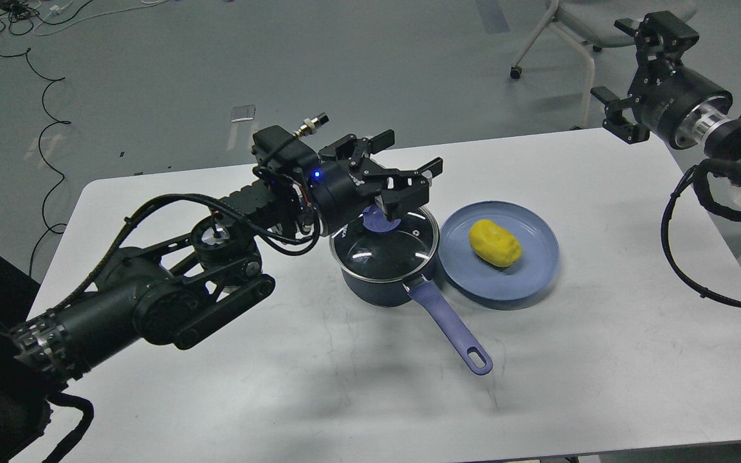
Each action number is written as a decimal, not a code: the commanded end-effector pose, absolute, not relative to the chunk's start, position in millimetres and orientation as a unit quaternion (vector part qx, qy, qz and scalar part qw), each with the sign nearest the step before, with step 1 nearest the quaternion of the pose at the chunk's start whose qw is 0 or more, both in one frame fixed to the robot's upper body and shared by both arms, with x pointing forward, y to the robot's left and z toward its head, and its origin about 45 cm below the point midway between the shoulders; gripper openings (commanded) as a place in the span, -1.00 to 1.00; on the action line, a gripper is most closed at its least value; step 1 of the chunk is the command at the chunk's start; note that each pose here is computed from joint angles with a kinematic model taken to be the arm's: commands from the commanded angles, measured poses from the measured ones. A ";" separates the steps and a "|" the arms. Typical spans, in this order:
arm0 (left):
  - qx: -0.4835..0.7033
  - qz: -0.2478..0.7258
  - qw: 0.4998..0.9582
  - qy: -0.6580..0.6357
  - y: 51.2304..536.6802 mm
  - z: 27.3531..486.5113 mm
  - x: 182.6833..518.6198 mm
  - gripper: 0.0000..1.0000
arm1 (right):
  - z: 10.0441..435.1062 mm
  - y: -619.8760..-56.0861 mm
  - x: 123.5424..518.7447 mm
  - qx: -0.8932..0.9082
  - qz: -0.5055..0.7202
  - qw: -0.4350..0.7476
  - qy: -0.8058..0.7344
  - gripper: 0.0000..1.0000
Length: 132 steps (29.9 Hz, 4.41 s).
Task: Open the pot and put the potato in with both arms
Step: 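Reach the left gripper over the saucepan toward the blue lid knob, then close the left gripper on the blue knob of the glass lid, then lift the glass lid off the saucepan and set it down nearer the left arm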
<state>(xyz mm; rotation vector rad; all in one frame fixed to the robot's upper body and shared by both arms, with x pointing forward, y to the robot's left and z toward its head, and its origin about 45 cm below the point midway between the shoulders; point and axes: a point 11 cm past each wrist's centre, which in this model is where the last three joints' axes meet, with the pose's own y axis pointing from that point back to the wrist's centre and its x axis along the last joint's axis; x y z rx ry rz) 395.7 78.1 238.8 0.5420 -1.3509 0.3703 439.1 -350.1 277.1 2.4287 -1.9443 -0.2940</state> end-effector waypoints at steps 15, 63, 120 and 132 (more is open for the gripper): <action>0.274 0.151 0.691 -0.652 81.6 204.5 398.6 0.96 | 279.3 -364.8 437.0 0.768 -0.087 0.016 -0.635 1.00; 0.306 0.137 0.687 -0.645 123.6 162.3 384.4 0.93 | 266.2 -371.9 433.0 0.762 -0.094 0.031 -0.640 1.00; 0.332 0.180 0.653 -0.656 241.8 229.7 424.5 -0.23 | 245.0 -384.6 430.5 0.749 -0.095 0.049 -0.654 1.00; 0.381 0.187 0.665 -0.615 320.7 154.2 360.5 -0.23 | 236.8 -377.8 428.8 0.754 -0.098 0.060 -0.647 1.00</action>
